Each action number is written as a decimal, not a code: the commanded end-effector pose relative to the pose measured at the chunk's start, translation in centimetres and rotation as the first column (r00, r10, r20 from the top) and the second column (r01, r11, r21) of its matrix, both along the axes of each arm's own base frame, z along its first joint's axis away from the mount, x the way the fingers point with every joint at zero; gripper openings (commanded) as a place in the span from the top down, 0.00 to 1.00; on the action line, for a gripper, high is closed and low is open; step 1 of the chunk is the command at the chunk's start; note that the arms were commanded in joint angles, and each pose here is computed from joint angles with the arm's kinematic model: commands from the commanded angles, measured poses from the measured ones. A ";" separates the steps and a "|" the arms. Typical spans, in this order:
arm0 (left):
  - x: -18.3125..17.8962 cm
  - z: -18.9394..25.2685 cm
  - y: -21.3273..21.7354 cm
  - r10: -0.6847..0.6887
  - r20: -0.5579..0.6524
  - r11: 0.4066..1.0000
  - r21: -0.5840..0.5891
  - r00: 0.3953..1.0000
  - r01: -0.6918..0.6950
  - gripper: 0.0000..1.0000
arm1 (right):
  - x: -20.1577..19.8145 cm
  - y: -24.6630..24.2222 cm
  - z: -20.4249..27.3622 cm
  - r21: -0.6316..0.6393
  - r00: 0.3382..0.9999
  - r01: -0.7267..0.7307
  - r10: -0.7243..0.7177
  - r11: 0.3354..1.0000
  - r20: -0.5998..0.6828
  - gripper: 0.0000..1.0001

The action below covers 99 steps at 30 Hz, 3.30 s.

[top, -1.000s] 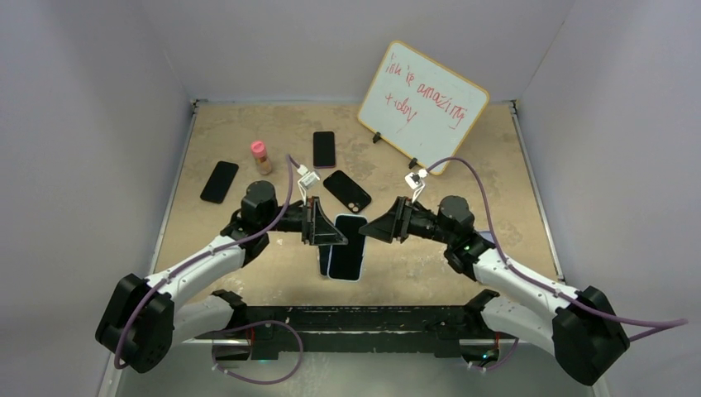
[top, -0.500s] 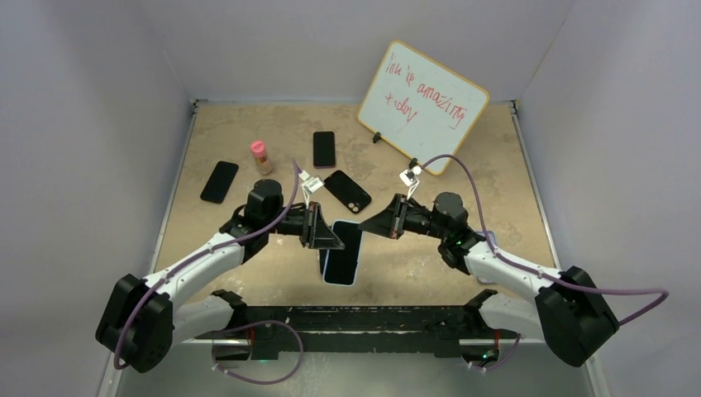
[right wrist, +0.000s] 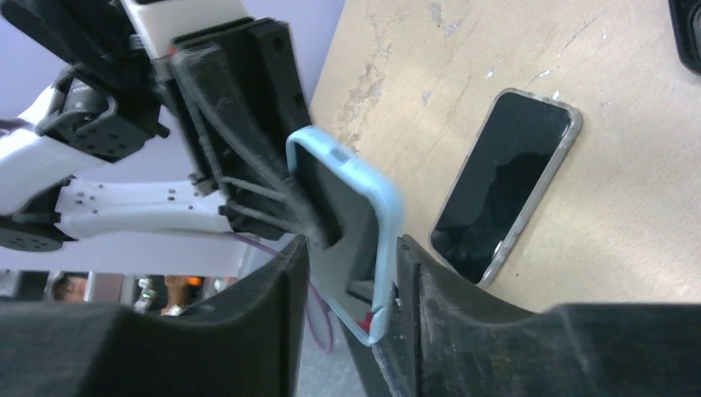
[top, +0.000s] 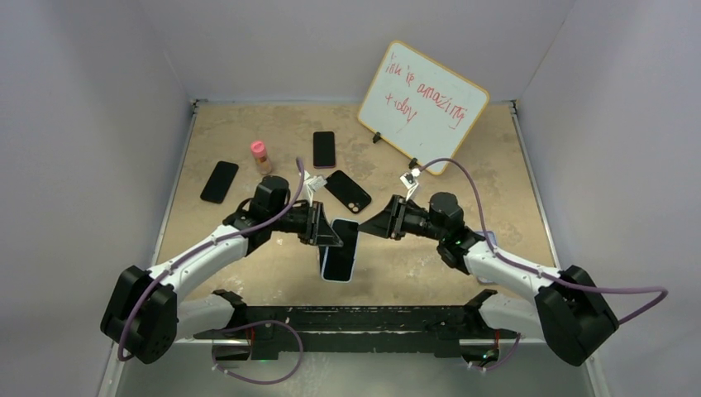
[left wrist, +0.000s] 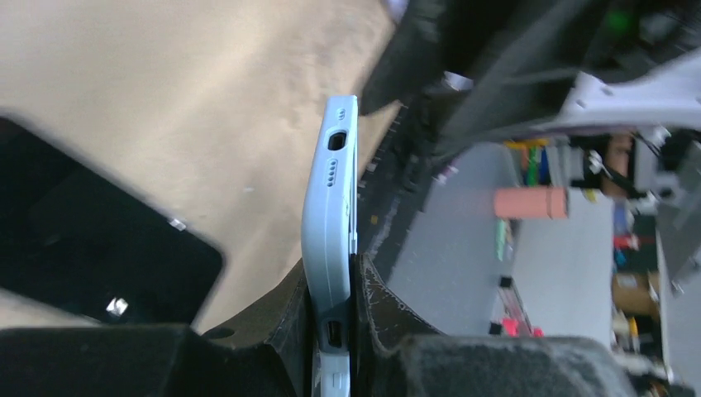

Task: Put the phone into the phone case

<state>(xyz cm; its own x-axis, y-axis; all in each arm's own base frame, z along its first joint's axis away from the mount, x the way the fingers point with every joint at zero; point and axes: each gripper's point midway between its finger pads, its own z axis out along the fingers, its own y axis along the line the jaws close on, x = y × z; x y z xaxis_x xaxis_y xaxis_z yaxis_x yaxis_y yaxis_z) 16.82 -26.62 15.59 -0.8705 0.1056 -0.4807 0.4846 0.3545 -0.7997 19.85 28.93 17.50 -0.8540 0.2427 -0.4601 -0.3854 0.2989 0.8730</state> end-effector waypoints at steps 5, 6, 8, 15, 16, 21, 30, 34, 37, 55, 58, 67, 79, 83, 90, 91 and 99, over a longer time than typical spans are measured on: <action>4.9 -1.7 4.2 0.273 0.005 0.950 0.155 0.962 -0.270 1.00 | 0.6 -1.2 3.4 -0.053 0.995 0.079 -0.075 0.995 0.064 0.21; 5.2 -2.1 4.9 0.296 -0.002 0.941 0.172 0.955 -0.291 1.00 | 0.5 -1.4 3.3 -0.065 0.995 0.081 -0.077 0.995 0.062 0.16; 5.8 -2.7 6.2 0.342 -0.012 0.921 0.201 0.940 -0.333 1.00 | 0.5 -1.9 2.8 -0.104 0.994 0.104 -0.099 0.989 0.056 0.08; 7.3 -5.4 11.3 0.499 -0.045 0.821 0.346 0.866 -0.455 1.00 | 0.2 -2.9 1.4 -0.181 0.993 0.119 -0.115 0.976 0.036 0.01; 7.6 -5.6 11.8 0.519 -0.050 0.805 0.363 0.853 -0.469 1.00 | 0.1 -2.9 1.2 -0.184 0.992 0.123 -0.119 0.975 0.031 0.01; 8.8 -7.4 14.2 0.586 -0.054 0.729 0.469 0.808 -0.498 1.00 | 0.0 -3.2 0.5 -0.209 0.992 0.128 -0.128 0.970 0.013 0.01; 8.9 -10.7 16.4 0.634 -0.129 0.670 0.583 0.762 -0.459 0.72 | -0.2 -3.4 -0.4 -0.224 0.991 0.126 -0.130 0.967 -0.004 0.01; 9.1 -10.8 17.4 0.667 -0.094 0.620 0.620 0.739 -0.481 0.58 | -0.2 -3.8 -1.1 -0.255 0.988 0.139 -0.152 0.957 -0.032 0.01; 9.1 -10.8 17.7 0.680 -0.083 0.603 0.629 0.728 -0.491 0.53 | -0.2 -4.1 -1.8 -0.276 0.983 0.153 -0.176 0.949 -0.059 0.01; 10.8 -1.9 15.2 0.569 0.129 0.744 0.339 0.812 -0.576 0.11 | 1.6 -15.4 -8.2 -0.772 0.586 0.470 -0.805 0.429 -0.090 0.01; 10.4 -0.3 13.8 0.525 0.146 0.803 0.244 0.839 -0.544 0.11 | 1.4 -18.3 -8.8 -0.833 0.461 0.489 -0.887 0.259 -0.005 0.01; 9.7 1.2 12.3 0.441 0.209 0.866 0.155 0.873 -0.475 0.09 | 3.7 -22.6 -8.9 -0.865 0.361 0.501 -0.910 0.002 0.207 0.01; 9.6 0.5 13.3 0.470 0.215 0.832 0.215 0.856 -0.511 0.09 | 8.6 -22.7 -7.0 -0.864 0.469 0.497 -0.812 -0.081 0.346 0.01; 9.4 0.9 13.2 0.462 0.225 0.840 0.199 0.858 -0.504 0.09 | 8.0 -25.8 -9.2 -0.905 0.410 0.408 -0.861 -0.121 0.301 0.01; 9.0 1.1 12.6 0.441 0.221 0.856 0.189 0.870 -0.482 0.08 | 7.4 -28.7 -11.5 -0.913 0.392 0.393 -0.878 -0.109 0.274 0.08; 9.0 1.1 12.6 0.439 0.222 0.857 0.187 0.871 -0.480 0.08 | 7.6 -28.7 -11.9 -0.915 0.397 0.392 -0.880 -0.095 0.261 0.10; 9.0 1.0 12.6 0.440 0.218 0.857 0.189 0.871 -0.480 0.08 | 7.0 -29.9 -15.1 -0.943 0.402 0.323 -0.891 -0.079 0.212 0.27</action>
<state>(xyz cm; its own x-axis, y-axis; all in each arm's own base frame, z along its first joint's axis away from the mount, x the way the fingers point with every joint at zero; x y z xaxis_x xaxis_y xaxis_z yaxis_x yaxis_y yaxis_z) 25.83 -13.74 15.83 -0.7860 -0.1900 -0.5883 0.2765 0.7431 -0.6094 27.00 -0.50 3.51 -0.6440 0.5411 -0.5408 0.6974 0.7059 -0.1241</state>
